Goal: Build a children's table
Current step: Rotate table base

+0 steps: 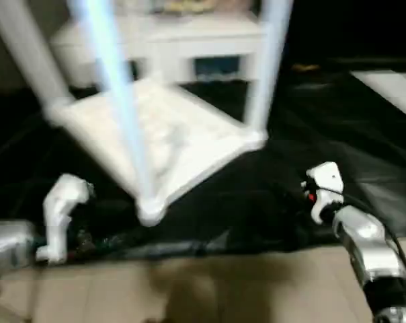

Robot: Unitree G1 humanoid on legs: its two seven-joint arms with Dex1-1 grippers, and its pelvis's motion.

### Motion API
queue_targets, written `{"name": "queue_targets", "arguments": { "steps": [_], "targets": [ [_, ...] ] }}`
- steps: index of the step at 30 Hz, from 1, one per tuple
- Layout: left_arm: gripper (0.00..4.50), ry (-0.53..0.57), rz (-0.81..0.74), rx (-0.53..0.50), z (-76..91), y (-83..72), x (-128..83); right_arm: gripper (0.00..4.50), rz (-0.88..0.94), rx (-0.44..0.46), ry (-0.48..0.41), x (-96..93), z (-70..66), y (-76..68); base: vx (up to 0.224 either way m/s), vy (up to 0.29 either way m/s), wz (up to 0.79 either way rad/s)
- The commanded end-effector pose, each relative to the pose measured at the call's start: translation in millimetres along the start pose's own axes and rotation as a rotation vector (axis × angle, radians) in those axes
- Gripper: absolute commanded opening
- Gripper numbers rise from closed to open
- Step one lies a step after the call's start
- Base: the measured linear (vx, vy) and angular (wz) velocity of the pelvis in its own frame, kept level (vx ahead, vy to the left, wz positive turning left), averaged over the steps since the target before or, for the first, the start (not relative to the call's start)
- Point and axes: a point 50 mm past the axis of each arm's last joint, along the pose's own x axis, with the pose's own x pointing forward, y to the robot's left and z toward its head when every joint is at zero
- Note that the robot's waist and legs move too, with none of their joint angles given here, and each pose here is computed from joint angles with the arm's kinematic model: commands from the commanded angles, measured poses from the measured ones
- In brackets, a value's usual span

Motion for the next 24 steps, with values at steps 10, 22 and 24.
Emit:
{"name": "queue_targets", "arguments": {
  "steps": [10,22,24],
  "targets": [
    [4.47,-0.265,0.161,0.069,29.6,10.3,41.5,3.83,-0.044,0.026,-0.056,16.1,11.8,19.0,-0.014,-0.008,0.06],
    [4.47,-0.340,-0.012,0.113,56.7,-9.9,119.5,3.83,-0.005,0.026,-0.042,58.4,26.1,55.1,0.000,0.000,0.00],
    [4.47,-0.347,-0.088,0.121,61.7,-21.5,128.2,3.83,-0.006,0.017,-0.022,64.3,26.9,58.1,0.000,0.000,0.00]
  ]
}}
